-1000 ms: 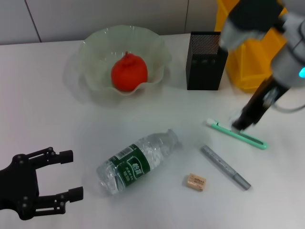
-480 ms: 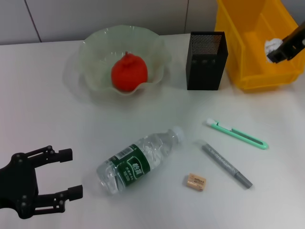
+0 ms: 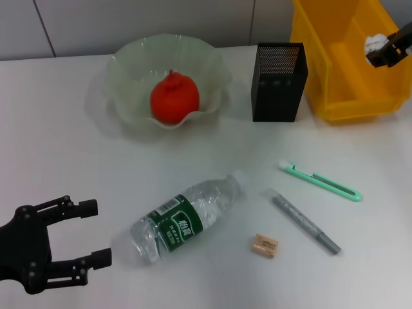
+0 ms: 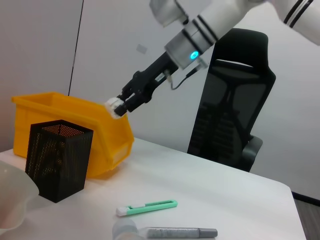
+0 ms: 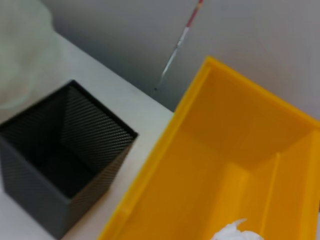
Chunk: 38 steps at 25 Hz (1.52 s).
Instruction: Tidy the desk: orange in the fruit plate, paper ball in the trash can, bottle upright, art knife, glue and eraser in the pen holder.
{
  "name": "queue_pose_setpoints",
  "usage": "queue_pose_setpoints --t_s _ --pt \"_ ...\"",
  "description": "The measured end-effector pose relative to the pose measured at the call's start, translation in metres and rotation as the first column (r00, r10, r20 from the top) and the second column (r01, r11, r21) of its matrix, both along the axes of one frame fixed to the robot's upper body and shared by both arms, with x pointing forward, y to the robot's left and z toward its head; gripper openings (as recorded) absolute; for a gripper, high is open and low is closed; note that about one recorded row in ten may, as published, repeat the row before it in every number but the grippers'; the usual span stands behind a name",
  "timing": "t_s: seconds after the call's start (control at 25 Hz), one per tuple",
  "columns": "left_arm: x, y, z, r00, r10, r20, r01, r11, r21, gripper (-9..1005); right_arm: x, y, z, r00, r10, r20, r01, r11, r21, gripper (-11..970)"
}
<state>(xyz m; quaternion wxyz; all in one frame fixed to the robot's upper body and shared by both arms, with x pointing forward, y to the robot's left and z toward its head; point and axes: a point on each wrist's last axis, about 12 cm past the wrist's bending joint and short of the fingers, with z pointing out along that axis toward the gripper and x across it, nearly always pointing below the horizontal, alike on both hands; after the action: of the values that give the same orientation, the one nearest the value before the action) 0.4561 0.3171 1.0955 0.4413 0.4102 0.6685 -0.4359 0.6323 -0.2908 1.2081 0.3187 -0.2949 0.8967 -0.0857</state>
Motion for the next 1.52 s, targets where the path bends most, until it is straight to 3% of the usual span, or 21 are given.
queue_pose_setpoints --t_s 0.2,0.4,0.56,0.84,0.92,1.16,1.52 --pt "0.000 0.000 0.000 1.000 0.003 -0.005 -0.003 1.000 -0.002 857 0.005 -0.001 -0.008 1.000 0.003 0.015 -0.003 1.000 0.000 483" --pt "0.000 0.001 0.001 1.000 0.011 -0.002 -0.011 1.000 -0.005 857 0.004 0.005 -0.007 1.000 0.018 0.019 -0.018 1.000 0.003 668" --pt "0.000 0.004 0.001 1.000 0.022 0.007 -0.022 1.000 -0.007 857 0.002 0.008 -0.008 1.000 0.027 0.006 -0.027 0.999 0.026 724" --pt "0.000 0.004 0.001 1.000 0.023 0.009 -0.023 1.000 -0.005 856 -0.020 0.015 0.007 0.983 0.128 -0.131 -0.111 0.985 0.134 823" --pt "0.000 0.004 0.001 1.000 0.021 0.013 -0.021 1.000 -0.004 856 -0.035 0.020 0.013 0.964 0.164 -0.209 -0.136 0.980 0.144 819" --pt "0.002 0.003 0.002 1.000 0.011 0.026 -0.011 1.000 0.001 856 -0.052 0.032 0.015 0.923 0.199 -0.328 -0.152 0.975 0.163 818" --pt "0.002 0.002 0.002 0.999 -0.001 0.047 0.000 1.000 0.011 856 -0.069 0.062 -0.007 0.831 0.241 -0.502 -0.208 0.971 0.121 819"
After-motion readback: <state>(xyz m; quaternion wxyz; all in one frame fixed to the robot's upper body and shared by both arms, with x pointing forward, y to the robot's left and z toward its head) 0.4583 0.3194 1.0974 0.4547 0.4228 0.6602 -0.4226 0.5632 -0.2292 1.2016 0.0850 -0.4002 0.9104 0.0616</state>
